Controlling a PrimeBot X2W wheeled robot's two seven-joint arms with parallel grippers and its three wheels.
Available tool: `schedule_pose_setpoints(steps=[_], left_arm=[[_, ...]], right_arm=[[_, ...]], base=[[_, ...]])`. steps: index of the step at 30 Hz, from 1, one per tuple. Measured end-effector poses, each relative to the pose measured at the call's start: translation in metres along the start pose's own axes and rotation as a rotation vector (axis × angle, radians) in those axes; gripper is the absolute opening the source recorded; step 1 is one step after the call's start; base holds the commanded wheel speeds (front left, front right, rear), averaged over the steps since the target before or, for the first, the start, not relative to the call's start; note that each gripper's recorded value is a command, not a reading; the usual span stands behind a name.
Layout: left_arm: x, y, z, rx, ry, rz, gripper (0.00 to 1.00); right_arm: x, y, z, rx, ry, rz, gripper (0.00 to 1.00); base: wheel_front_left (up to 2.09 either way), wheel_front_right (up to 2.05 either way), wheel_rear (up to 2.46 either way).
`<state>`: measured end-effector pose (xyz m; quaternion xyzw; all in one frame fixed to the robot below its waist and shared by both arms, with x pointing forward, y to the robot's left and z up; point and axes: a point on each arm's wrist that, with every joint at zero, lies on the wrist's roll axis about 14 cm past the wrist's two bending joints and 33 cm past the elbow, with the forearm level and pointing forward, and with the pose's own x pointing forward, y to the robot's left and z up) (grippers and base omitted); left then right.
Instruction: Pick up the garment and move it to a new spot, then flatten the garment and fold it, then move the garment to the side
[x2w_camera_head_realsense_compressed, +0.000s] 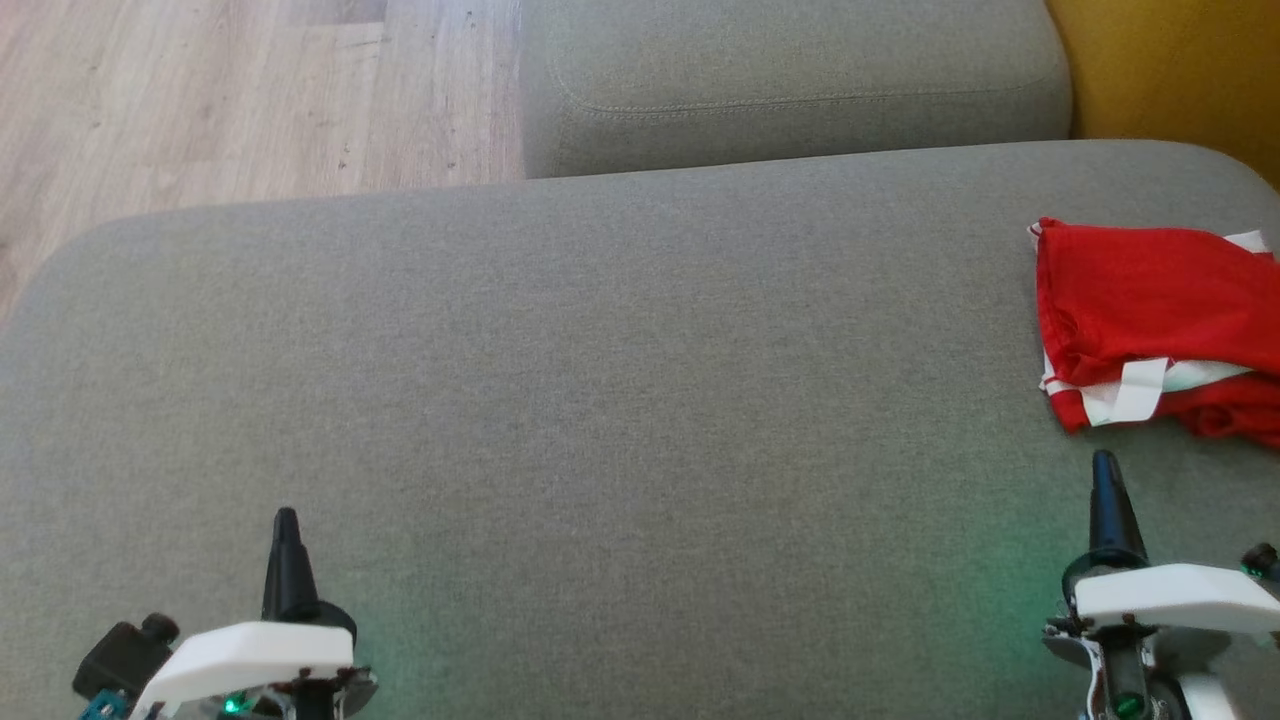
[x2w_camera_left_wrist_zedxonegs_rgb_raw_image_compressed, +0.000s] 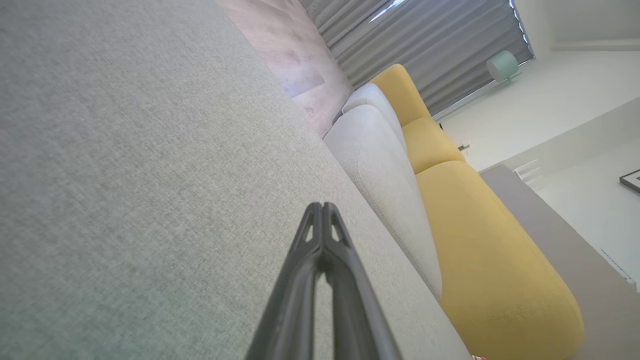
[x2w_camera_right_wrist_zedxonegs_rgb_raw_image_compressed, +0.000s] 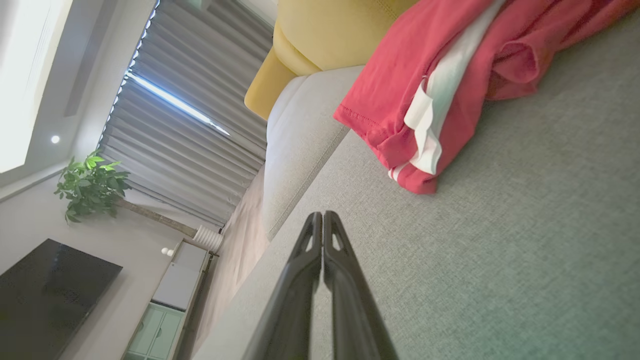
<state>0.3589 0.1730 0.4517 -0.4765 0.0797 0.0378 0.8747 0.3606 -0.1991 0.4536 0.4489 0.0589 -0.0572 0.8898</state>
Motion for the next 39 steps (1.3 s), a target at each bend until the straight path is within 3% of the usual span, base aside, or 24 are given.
schedule_pose_setpoints(steps=[39], left_arm=[[0.006,-0.006,0.015,-0.389,0.003,-0.032,0.00]], right_arm=[[0.006,0.007,0.011,0.434,0.003,0.024,0.00]], base=[[0.00,0.00,0.00]])
